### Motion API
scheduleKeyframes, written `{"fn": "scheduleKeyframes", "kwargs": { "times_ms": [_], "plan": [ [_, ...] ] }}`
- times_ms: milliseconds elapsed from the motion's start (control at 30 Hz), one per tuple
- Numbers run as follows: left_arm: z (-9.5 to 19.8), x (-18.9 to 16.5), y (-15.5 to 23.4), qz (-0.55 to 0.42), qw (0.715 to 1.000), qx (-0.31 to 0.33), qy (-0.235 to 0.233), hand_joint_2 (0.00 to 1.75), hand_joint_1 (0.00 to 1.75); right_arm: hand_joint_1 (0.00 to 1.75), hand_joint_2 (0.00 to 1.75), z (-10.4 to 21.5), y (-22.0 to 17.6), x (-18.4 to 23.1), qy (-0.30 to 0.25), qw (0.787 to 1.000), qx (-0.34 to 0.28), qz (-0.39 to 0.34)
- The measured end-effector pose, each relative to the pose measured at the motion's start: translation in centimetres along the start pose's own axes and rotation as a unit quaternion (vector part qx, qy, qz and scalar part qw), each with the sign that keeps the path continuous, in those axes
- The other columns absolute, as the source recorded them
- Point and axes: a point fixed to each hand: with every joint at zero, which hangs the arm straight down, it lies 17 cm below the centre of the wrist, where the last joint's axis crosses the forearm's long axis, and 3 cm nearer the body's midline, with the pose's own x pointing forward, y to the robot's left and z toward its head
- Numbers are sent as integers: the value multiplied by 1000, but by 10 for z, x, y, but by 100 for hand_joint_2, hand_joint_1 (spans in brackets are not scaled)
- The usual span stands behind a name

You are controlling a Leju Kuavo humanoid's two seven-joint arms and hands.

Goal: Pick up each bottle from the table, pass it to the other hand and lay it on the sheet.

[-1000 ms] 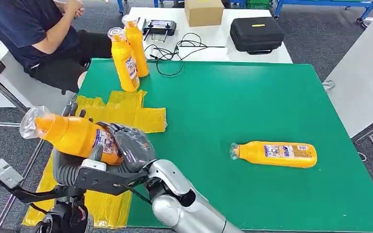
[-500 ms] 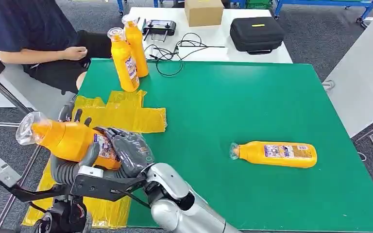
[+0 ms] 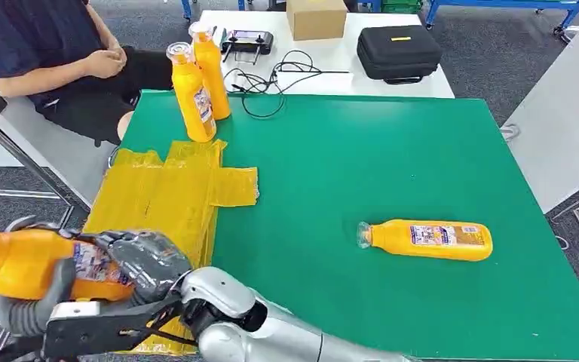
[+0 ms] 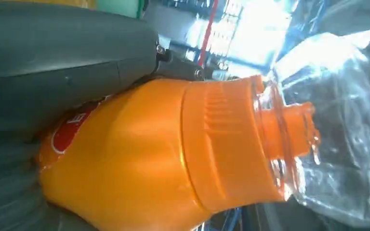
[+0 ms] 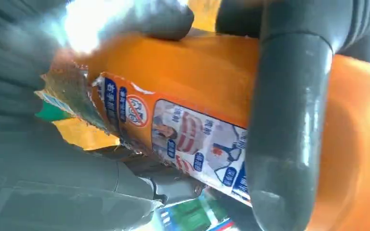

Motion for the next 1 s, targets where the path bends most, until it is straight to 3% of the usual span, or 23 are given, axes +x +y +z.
{"fn": "scheduleKeyframes", "kwargs": {
  "times_ms": [200,233,267,300,333,433,567,767,1000],
  "plan": [
    [17,24,27,-14,999,38,-20,175,175,175,175,-2,5,13,-19,999,23,31],
    [19,26,30,-16,999,42,-23,175,175,7,175,-3,5,14,-21,999,25,33],
    [20,28,33,-16,998,46,-25,175,175,0,175,-3,5,15,-23,999,26,34],
    [22,31,36,-16,998,52,-29,175,175,0,175,-3,5,17,-25,999,28,36],
    [24,36,41,-17,997,60,-34,175,175,0,0,-3,6,19,-31,998,30,39],
    [29,49,59,-32,994,94,-48,175,175,0,0,-2,9,23,-49,997,33,42],
    [29,48,55,-55,992,105,-40,175,175,0,0,-3,-4,10,-61,997,11,43],
    [5,0,-17,-15,1000,16,-2,175,175,0,0,20,-41,-79,49,995,-73,46],
    [-10,-32,-56,5,999,-34,26,175,175,0,0,63,-47,-124,104,986,-134,8]
  ]
}}
